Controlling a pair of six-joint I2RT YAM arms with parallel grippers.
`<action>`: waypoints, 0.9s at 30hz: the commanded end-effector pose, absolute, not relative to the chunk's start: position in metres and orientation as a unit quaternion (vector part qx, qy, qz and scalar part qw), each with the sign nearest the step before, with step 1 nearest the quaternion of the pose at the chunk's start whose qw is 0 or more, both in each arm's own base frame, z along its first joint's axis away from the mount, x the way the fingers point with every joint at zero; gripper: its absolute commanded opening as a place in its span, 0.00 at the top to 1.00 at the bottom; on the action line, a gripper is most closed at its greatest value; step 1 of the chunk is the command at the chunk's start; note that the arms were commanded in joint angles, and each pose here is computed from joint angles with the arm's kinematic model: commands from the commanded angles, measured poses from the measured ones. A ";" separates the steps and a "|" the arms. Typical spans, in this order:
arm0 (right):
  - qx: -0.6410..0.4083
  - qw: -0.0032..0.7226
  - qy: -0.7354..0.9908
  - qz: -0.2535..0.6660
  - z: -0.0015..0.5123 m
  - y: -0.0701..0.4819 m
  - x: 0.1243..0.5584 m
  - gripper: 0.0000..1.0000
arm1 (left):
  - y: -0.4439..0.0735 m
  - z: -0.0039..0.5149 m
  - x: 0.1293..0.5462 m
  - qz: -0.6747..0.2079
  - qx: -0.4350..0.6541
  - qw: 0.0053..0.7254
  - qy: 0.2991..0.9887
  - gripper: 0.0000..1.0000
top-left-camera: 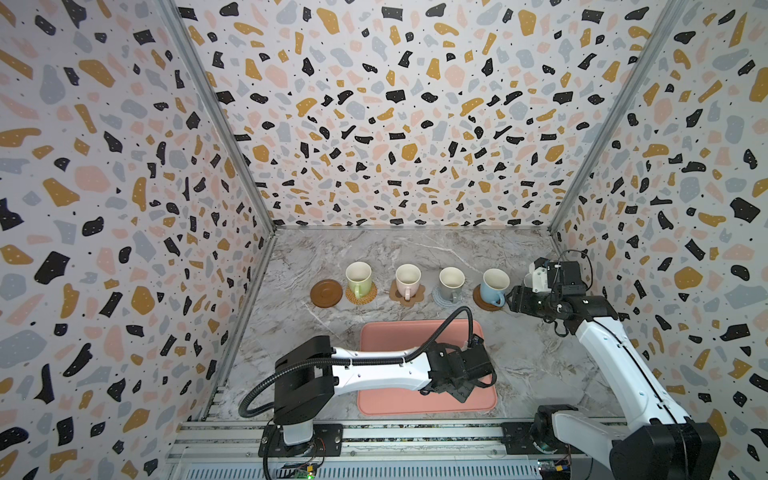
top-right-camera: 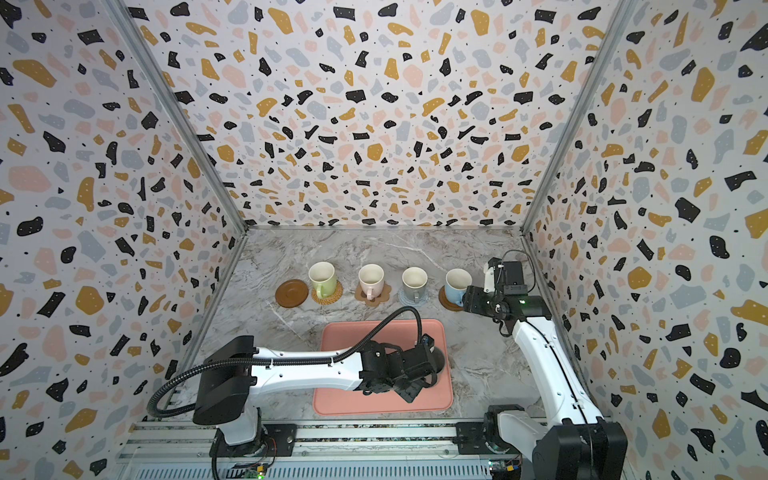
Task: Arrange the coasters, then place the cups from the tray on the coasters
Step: 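Lower the left gripper into the grey mug and close it, then lift the grey mug off the tray with the left gripper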
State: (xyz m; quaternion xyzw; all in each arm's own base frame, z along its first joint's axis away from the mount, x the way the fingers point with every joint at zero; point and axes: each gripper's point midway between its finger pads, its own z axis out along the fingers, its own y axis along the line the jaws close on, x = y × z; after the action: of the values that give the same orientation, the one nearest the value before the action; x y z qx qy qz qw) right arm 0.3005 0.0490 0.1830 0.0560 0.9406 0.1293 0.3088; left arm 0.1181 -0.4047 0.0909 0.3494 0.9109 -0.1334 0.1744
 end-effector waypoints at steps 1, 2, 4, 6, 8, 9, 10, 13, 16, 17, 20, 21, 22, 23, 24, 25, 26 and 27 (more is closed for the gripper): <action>0.052 0.310 0.940 0.131 0.184 0.049 0.297 0.29 | -0.416 0.094 0.121 -0.145 0.358 0.176 0.905 0.73; 0.052 0.310 0.940 0.131 0.184 0.049 0.297 0.29 | -0.416 0.093 0.122 -0.144 0.357 0.176 0.906 0.74; 0.051 0.310 0.940 0.131 0.184 0.049 0.297 0.29 | -0.414 0.091 0.123 -0.143 0.354 0.176 0.907 0.75; 0.051 0.310 0.941 0.130 0.184 0.049 0.296 0.29 | -0.413 0.090 0.124 -0.141 0.352 0.177 0.908 0.77; 0.052 0.310 0.941 0.129 0.184 0.048 0.297 0.29 | -0.413 0.090 0.127 -0.140 0.349 0.180 0.909 0.78; 0.051 0.310 0.940 0.129 0.184 0.049 0.296 0.29 | -0.413 0.091 0.128 -0.139 0.349 0.182 0.909 0.79; 0.052 0.310 0.941 0.129 0.184 0.048 0.297 0.29 | -0.413 0.091 0.129 -0.139 0.347 0.184 0.909 0.80; 0.052 0.309 0.941 0.129 0.184 0.048 0.297 0.28 | -0.412 0.093 0.132 -0.135 0.347 0.191 0.908 0.83; 0.051 0.310 0.941 0.129 0.185 0.048 0.297 0.29 | -0.411 0.094 0.134 -0.133 0.345 0.193 0.909 0.85; 0.051 0.310 0.940 0.129 0.185 0.048 0.297 0.29 | -0.410 0.093 0.134 -0.132 0.345 0.193 0.909 0.85; 0.051 0.310 0.941 0.129 0.185 0.048 0.296 0.29 | -0.408 0.093 0.137 -0.125 0.342 0.197 0.910 0.85; 0.052 0.310 0.941 0.128 0.185 0.048 0.296 0.29 | -0.406 0.093 0.138 -0.122 0.340 0.198 0.911 0.84; 0.052 0.310 0.941 0.128 0.185 0.048 0.295 0.29 | -0.404 0.093 0.140 -0.116 0.338 0.200 0.912 0.84; 0.052 0.310 0.941 0.127 0.184 0.047 0.295 0.29 | -0.401 0.094 0.142 -0.111 0.336 0.203 0.913 0.83; 0.053 0.309 0.941 0.128 0.184 0.047 0.295 0.29 | -0.398 0.093 0.144 -0.103 0.335 0.205 0.914 0.83; 0.053 0.309 0.941 0.128 0.184 0.047 0.294 0.29 | -0.395 0.093 0.146 -0.097 0.333 0.207 0.915 0.83; 0.053 0.309 0.941 0.128 0.184 0.047 0.294 0.28 | -0.392 0.092 0.148 -0.089 0.332 0.209 0.916 0.82; 0.053 0.308 0.941 0.128 0.183 0.048 0.294 0.29 | -0.390 0.091 0.149 -0.086 0.331 0.209 0.916 0.81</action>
State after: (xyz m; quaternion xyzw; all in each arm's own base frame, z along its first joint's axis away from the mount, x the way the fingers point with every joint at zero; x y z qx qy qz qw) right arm 0.2998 0.0487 0.1824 0.0566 0.9408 0.1295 0.3081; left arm 0.1350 -0.3990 0.0861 0.3426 0.9133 -0.1106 0.1905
